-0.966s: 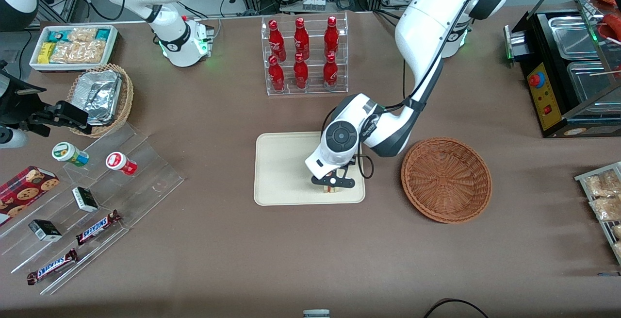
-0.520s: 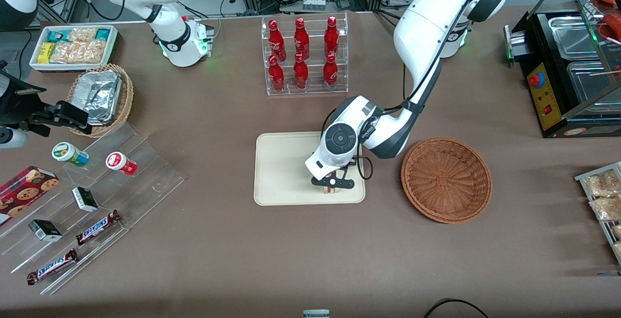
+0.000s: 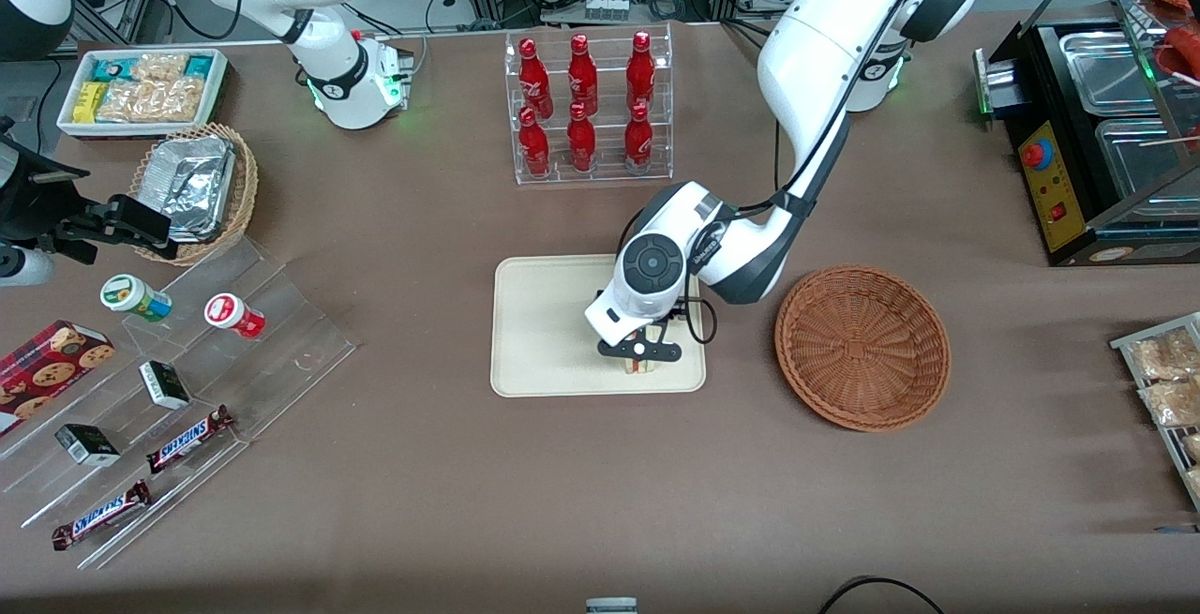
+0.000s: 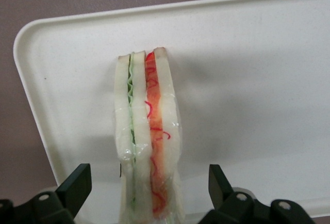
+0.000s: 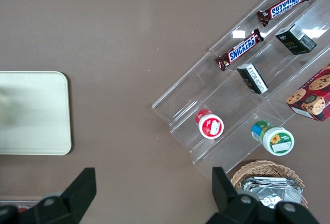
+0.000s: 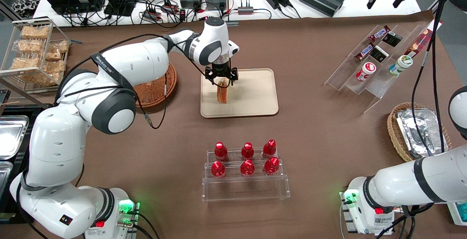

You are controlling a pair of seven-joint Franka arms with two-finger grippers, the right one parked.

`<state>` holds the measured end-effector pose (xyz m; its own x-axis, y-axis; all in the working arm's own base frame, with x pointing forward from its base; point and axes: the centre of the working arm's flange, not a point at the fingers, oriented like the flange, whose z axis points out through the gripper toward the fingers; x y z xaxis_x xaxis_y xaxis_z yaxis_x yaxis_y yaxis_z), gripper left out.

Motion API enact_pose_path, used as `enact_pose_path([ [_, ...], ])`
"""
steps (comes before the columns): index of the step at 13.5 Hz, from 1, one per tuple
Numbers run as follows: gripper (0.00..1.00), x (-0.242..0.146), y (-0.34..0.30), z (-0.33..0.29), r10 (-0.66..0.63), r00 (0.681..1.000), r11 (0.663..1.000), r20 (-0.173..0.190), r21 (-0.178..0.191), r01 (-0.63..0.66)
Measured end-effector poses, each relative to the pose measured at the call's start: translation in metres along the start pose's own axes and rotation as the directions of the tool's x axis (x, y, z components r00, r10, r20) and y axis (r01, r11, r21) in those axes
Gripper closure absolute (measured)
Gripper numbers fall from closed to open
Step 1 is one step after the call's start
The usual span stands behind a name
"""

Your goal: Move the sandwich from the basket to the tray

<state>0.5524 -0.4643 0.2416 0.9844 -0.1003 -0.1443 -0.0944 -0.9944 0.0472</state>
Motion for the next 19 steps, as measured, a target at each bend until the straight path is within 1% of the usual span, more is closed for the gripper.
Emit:
enact_pose_path([
  [3, 0.00, 0.006, -0.002, -0.010, -0.007, 1.000, 1.000, -0.019, -0.006, 0.007],
  [6, 0.00, 0.009, -0.003, -0.022, -0.016, 1.000, 1.000, -0.027, -0.007, 0.016],
  [8, 0.00, 0.010, -0.002, -0.034, -0.018, 0.999, 1.000, -0.041, -0.015, 0.018],
  [10, 0.00, 0.012, -0.011, -0.052, -0.029, 0.998, 1.000, -0.047, -0.012, 0.029],
  [13, 0.00, 0.021, -0.042, -0.095, -0.030, 0.998, 0.999, -0.059, -0.014, 0.030],
  [18, 0.00, 0.020, -0.095, -0.163, -0.091, 0.995, 0.996, -0.042, 0.003, 0.092],
  [19, 0.00, 0.022, -0.110, -0.177, -0.110, 0.993, 0.994, -0.044, 0.002, 0.110],
])
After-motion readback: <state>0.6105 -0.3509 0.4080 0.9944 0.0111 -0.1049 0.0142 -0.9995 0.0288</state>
